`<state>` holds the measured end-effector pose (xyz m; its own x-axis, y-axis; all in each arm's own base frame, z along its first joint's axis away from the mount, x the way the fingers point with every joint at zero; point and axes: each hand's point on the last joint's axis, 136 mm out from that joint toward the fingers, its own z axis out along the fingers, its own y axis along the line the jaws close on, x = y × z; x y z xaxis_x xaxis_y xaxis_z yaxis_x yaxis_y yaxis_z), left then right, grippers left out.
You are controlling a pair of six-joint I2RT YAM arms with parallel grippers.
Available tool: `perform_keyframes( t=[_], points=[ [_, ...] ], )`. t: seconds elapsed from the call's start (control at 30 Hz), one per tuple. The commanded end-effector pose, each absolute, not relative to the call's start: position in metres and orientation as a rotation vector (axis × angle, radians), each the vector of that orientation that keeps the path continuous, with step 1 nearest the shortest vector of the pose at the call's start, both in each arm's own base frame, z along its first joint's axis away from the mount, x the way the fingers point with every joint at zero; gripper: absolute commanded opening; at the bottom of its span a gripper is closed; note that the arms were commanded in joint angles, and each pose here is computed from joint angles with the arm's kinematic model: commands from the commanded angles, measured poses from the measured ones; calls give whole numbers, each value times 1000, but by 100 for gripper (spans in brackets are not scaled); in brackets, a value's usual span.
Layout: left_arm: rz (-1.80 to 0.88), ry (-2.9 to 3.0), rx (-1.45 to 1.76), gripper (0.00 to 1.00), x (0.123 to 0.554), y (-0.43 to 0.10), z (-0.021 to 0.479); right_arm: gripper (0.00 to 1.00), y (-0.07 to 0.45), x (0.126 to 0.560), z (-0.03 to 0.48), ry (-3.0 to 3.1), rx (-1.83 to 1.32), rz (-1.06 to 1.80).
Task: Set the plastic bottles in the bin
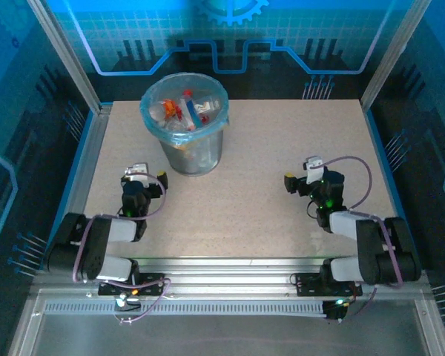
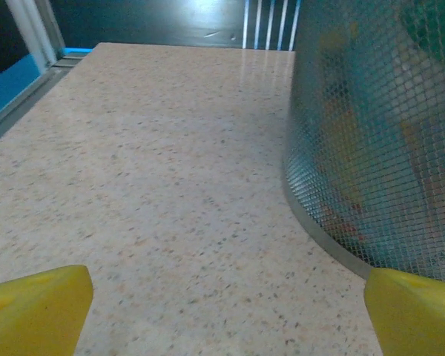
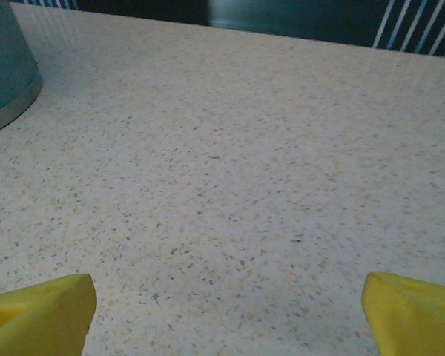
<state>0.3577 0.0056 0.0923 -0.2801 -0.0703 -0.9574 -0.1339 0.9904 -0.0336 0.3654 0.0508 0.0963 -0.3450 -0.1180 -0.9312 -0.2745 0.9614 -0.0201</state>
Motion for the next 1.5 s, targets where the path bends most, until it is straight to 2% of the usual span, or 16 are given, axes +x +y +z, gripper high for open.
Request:
perform_keyframes(
  t=[0.0, 0.07, 0.17, 0.2, 0.33, 1.47],
  points=[
    [4, 1736, -92, 99, 374, -1, 112, 93, 59, 372, 106, 1821, -359, 197],
    [15, 1747, -114, 99, 375, 3, 107, 93, 56, 376, 103, 1836, -336, 189],
    [43, 1773, -189, 99, 378, 17, 104, 97, 23, 396, 97, 1946, -118, 67],
    [60, 1791, -221, 99, 380, 22, 102, 100, 23, 395, 95, 1958, -121, 47],
    [43, 1863, -212, 99, 393, 21, 97, 100, 24, 396, 94, 1960, -121, 13],
    [39, 1862, -207, 99, 393, 19, 97, 100, 26, 397, 95, 1959, -133, 7]
  ],
)
